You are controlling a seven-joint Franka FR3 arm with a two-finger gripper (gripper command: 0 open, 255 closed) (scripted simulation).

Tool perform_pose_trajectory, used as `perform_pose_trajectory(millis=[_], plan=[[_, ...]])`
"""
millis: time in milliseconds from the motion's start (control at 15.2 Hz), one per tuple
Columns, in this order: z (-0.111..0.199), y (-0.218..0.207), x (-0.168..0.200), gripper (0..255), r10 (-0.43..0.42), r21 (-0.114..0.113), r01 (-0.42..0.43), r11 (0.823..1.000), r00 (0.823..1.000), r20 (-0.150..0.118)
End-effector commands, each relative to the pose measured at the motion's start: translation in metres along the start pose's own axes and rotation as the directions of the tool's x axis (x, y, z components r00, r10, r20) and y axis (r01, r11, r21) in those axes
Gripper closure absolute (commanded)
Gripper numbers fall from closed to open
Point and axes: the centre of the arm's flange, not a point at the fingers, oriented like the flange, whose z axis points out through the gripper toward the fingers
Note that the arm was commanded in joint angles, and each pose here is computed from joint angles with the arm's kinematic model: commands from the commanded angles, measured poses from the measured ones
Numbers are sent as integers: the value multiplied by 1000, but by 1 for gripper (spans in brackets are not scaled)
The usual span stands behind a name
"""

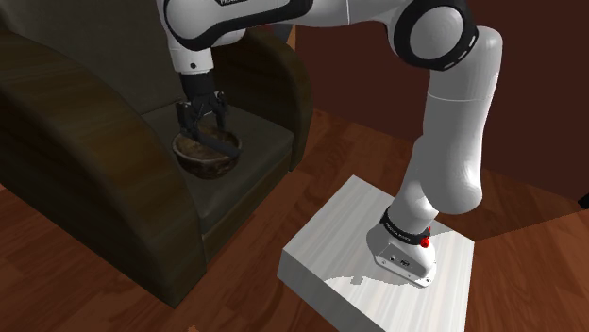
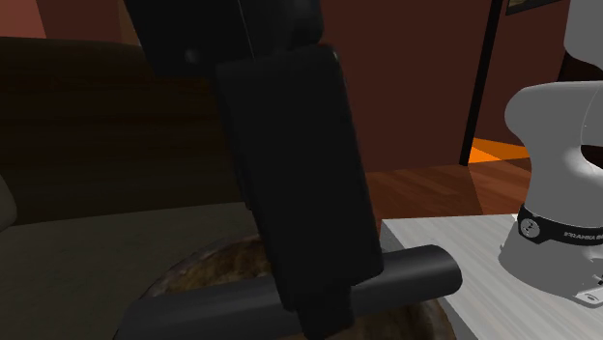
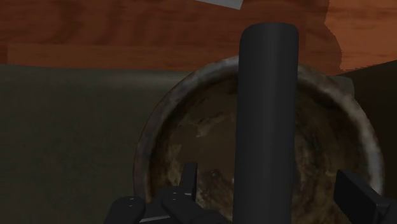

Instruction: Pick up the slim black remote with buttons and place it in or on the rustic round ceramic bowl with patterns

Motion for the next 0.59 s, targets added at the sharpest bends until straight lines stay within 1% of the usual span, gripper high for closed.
perform_pose_trajectory(millis=[0, 66, 528], plan=[[-22, -2, 0, 0, 0, 0, 0, 1000, 1000, 1], [-33, -2, 0, 0, 0, 0, 0, 1000, 1000, 1], [-33, -2, 0, 0, 0, 0, 0, 1000, 1000, 1]])
